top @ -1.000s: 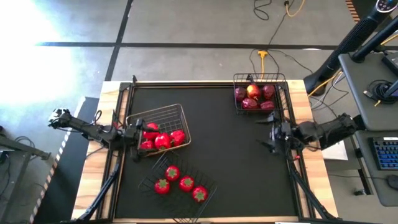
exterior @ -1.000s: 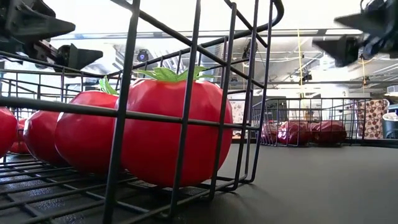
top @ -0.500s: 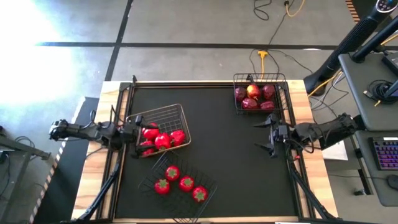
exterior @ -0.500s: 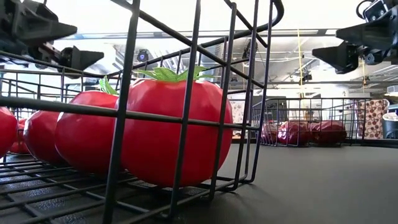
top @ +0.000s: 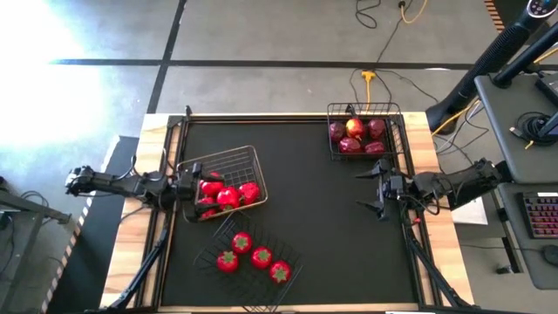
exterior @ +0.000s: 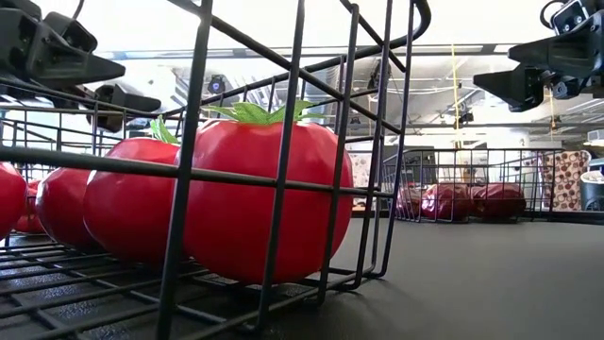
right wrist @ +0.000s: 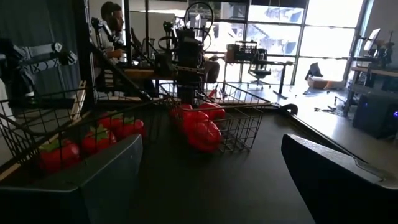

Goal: Sort produce into baskets
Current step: Return to Home Position

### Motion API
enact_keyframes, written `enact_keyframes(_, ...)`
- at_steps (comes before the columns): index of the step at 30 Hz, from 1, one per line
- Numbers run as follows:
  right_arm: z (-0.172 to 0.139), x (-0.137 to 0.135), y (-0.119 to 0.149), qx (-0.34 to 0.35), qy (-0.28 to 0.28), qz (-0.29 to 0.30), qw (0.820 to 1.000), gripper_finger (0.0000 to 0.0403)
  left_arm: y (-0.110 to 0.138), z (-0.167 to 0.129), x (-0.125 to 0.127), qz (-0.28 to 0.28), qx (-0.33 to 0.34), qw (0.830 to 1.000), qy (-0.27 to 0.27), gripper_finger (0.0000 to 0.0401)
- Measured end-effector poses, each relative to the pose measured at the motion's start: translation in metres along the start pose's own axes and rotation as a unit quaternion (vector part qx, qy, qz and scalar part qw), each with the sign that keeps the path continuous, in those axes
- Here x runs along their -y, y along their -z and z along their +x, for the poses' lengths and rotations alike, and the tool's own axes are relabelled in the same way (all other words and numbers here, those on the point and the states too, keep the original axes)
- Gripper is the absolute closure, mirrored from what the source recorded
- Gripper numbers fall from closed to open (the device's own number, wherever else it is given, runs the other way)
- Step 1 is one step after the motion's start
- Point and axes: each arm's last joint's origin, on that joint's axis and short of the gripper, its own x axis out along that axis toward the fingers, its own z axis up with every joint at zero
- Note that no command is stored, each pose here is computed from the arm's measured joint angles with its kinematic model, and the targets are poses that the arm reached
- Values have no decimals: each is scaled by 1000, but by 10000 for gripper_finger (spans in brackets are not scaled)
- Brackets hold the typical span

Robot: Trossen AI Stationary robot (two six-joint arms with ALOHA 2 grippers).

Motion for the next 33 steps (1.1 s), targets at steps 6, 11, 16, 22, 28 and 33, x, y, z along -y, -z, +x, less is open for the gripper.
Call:
enact_keyframes(6, 0, 0, 0, 0, 0, 0, 1000, 25, -1, 1, 0, 1, -9, 1000, -3, 8)
enact_keyframes(11, 0, 0, 0, 0, 0, 0, 1000, 25, -2, 1, 0, 1, -8, 1000, -2, 8)
enact_keyframes(16, 0, 0, 0, 0, 0, 0, 1000, 25, -2, 1, 0, 1, -7, 1000, -2, 8)
enact_keyframes(22, 0, 0, 0, 0, 0, 0, 1000, 25, -2, 1, 0, 1, -8, 1000, -3, 8)
enact_keyframes(28, 0, 0, 0, 0, 0, 0, 1000, 25, -2, 2, 0, 2, -11, 1000, -3, 8)
enact_keyframes(33, 0, 0, 0, 0, 0, 0, 1000, 25, -2, 2, 0, 2, -10, 1000, -3, 8)
